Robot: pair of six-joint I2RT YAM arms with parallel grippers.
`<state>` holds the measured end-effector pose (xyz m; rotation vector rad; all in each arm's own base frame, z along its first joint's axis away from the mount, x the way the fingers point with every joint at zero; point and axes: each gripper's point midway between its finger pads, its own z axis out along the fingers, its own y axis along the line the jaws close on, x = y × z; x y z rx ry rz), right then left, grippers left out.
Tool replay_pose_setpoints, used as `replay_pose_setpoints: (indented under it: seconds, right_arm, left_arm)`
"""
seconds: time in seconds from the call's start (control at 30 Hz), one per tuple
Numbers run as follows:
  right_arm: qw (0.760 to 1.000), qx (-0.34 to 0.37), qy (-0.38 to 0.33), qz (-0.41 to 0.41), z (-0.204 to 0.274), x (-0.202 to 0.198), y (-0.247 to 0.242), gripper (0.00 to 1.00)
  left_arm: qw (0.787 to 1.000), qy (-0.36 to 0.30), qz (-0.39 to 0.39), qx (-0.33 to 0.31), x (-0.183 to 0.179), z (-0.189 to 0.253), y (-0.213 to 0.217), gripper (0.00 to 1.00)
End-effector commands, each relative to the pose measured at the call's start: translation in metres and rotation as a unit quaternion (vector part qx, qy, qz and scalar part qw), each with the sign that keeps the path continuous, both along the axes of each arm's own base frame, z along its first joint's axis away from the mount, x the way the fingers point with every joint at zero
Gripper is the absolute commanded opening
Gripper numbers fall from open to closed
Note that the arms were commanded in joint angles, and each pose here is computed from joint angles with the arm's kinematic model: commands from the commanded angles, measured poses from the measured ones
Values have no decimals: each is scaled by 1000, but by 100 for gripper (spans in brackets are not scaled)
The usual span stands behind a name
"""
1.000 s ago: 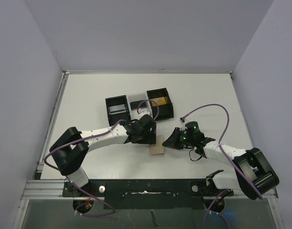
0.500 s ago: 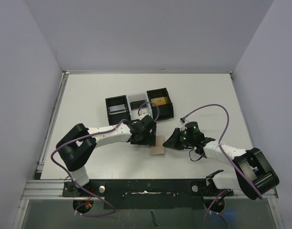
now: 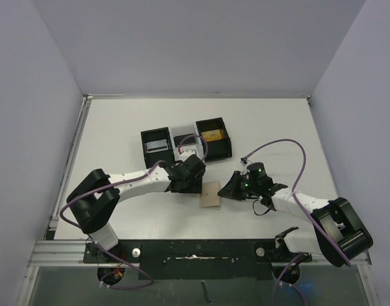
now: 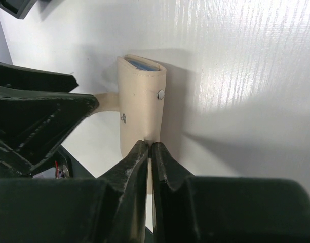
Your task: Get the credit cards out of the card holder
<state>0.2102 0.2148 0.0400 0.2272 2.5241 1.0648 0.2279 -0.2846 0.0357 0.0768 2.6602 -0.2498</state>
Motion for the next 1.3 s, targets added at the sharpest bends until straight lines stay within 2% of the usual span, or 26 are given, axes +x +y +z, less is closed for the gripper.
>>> replay_pose_setpoints:
  seconds: [0.0,0.13,0.3,0.37,0.47,0.57,0.7,0.77,0.93,1.1,1.13,1.27]
  right_arm:
    - [999,14,-47,-4,25,17,4,5]
    - [998,17,-54,-3,32,22,6,6]
    - [998,34,-56,-1,38,25,12,6]
    - [998,36,-59,-4,40,27,12,6]
    - [998,30,-56,-2,38,27,12,6]
    - [998,30,-54,1,37,27,12,6]
    - [998,27,-52,0,37,26,11,6]
    - [998,25,-54,0,37,26,10,6]
    - [999,18,-51,0,34,26,8,6]
    - [999,18,-48,-2,31,24,7,7]
    - [999,16,-46,-3,30,24,7,8]
    - [999,14,-45,-6,29,23,6,12]
  left_arm:
    - [997,-56,51,6,18,29,16,65]
    - [996,-59,51,-32,24,45,7,65]
    - [985,-70,-39,-152,18,69,-48,67]
    - [979,-61,-69,-180,12,70,-63,69]
    - [983,-41,-80,-160,7,56,-67,72]
    - [994,-21,-55,-95,9,30,-50,72]
    - [999,-6,-36,-39,9,10,-32,61]
    - [999,-4,-32,-31,7,6,-25,56]
    - [998,-14,-27,-56,7,13,-24,42]
    - [997,-19,-24,-72,8,18,-26,23]
    - [997,-21,-22,-75,8,20,-26,22]
    - [995,-34,-25,-89,9,27,-28,7]
